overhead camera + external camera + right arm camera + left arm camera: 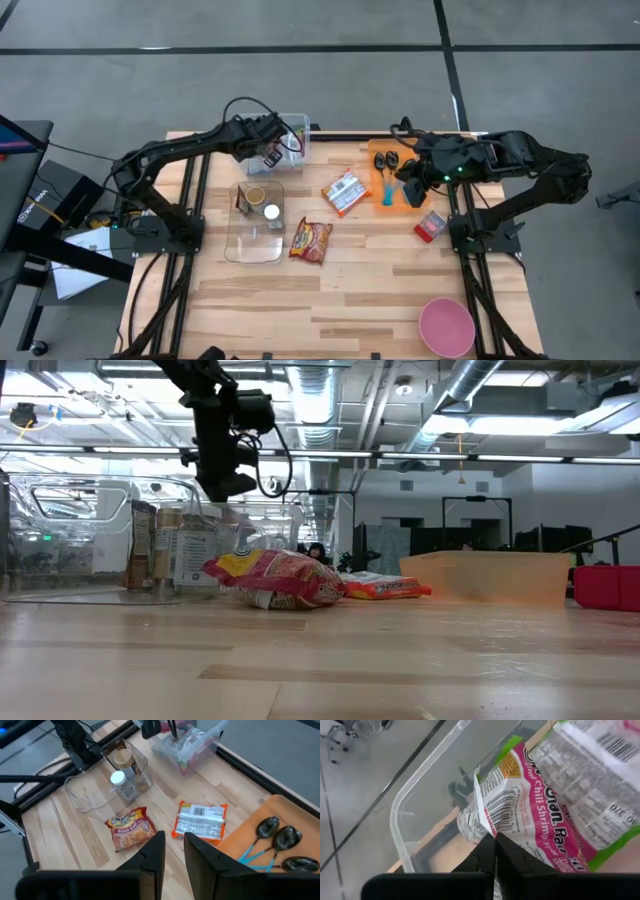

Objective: Pick & Place Food Item
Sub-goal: Put the green noodle pack into the transparent container

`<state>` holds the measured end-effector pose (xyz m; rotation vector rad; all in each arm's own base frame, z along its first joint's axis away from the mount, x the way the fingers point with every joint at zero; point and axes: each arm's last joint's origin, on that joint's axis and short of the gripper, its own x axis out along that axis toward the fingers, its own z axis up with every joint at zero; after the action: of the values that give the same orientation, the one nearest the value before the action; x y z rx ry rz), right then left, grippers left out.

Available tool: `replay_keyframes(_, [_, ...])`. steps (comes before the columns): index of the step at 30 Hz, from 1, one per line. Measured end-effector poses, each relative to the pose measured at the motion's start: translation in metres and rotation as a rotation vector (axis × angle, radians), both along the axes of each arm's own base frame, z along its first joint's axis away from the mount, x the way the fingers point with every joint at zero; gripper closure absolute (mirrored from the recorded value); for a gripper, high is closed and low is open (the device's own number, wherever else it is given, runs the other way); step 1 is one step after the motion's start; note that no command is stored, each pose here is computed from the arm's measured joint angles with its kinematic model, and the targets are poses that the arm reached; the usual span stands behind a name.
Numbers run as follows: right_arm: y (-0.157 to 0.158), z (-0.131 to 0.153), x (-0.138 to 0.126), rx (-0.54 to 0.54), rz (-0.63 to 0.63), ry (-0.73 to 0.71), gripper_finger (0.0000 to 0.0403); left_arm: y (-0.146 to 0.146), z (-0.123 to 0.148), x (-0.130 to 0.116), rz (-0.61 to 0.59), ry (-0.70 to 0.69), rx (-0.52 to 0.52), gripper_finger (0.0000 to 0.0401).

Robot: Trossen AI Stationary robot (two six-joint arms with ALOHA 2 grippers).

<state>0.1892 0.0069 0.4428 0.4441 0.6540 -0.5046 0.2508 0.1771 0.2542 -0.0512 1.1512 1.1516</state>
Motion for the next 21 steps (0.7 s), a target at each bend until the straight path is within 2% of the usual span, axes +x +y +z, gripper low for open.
replay_keyframes(15, [0.0001, 0.0012, 0.0012, -0.002, 0.004, -0.016, 0.0337, 0.0012, -0.0012, -0.0007, 0.067, -0.052, 0.001, 0.0399])
replay_keyframes(18, [0.0001, 0.0011, 0.0011, -0.002, 0.004, -0.015, 0.0337, 0.0009, -0.0014, -0.0011, 0.103, -0.08, 0.0, 0.0385])
replay_keyframes(21, [0.0001, 0.0011, 0.0011, -0.003, 0.004, -0.014, 0.0337, 0.0001, -0.002, -0.0024, 0.118, -0.077, -0.007, 0.0351])
